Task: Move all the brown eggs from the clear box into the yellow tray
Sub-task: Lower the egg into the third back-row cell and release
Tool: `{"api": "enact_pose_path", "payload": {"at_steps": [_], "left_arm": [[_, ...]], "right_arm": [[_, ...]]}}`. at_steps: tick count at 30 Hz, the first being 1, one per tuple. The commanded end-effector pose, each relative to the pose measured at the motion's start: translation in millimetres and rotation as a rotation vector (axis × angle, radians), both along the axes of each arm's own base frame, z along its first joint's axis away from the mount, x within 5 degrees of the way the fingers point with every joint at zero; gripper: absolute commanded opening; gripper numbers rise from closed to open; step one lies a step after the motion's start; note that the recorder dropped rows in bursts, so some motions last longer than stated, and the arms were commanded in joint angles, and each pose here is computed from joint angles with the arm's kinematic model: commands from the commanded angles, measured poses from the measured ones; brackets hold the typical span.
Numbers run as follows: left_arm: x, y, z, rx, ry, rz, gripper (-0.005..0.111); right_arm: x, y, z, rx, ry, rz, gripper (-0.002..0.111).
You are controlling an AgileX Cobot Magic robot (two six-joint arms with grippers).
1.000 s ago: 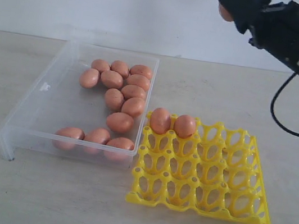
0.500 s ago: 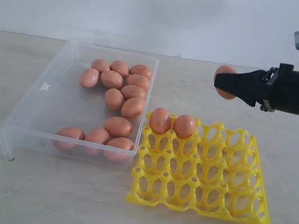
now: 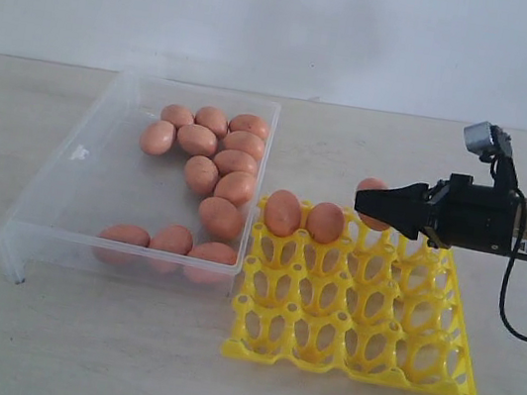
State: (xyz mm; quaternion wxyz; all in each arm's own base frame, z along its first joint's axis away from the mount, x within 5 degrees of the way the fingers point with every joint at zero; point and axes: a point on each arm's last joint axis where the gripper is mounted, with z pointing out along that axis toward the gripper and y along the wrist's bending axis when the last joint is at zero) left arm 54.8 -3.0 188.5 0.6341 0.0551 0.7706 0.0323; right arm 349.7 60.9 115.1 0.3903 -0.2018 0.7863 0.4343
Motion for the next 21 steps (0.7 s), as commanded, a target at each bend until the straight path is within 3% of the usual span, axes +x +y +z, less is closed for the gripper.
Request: {"api": "enact_pose_path", "payload": {"at_steps": [1,7,15,21], "left_arm": [[0.0,-0.6,-0.5,-0.016,-0.004,-0.007,-0.004],[0.0,-0.6,-0.5,-0.016,-0.004,-0.007,-0.004],[0.0,-0.6,-0.5,-0.016,-0.004,-0.007,-0.004],[0.0,-0.6,-0.5,-0.016,-0.004,-0.007,-0.004]], "right_arm": [[0.5,1.0,2.6,0.008,-0.021,0.003,-0.001],[3.4,-2.0,-5.9,-0.132,-0.066,-0.014,-0.001],[-0.1,23.8,-5.1,-0.129,-0.085,0.041,-0.001],[-2.4,36.5,-10.2,-0.207,-0.104,0.073,-0.001]]}}
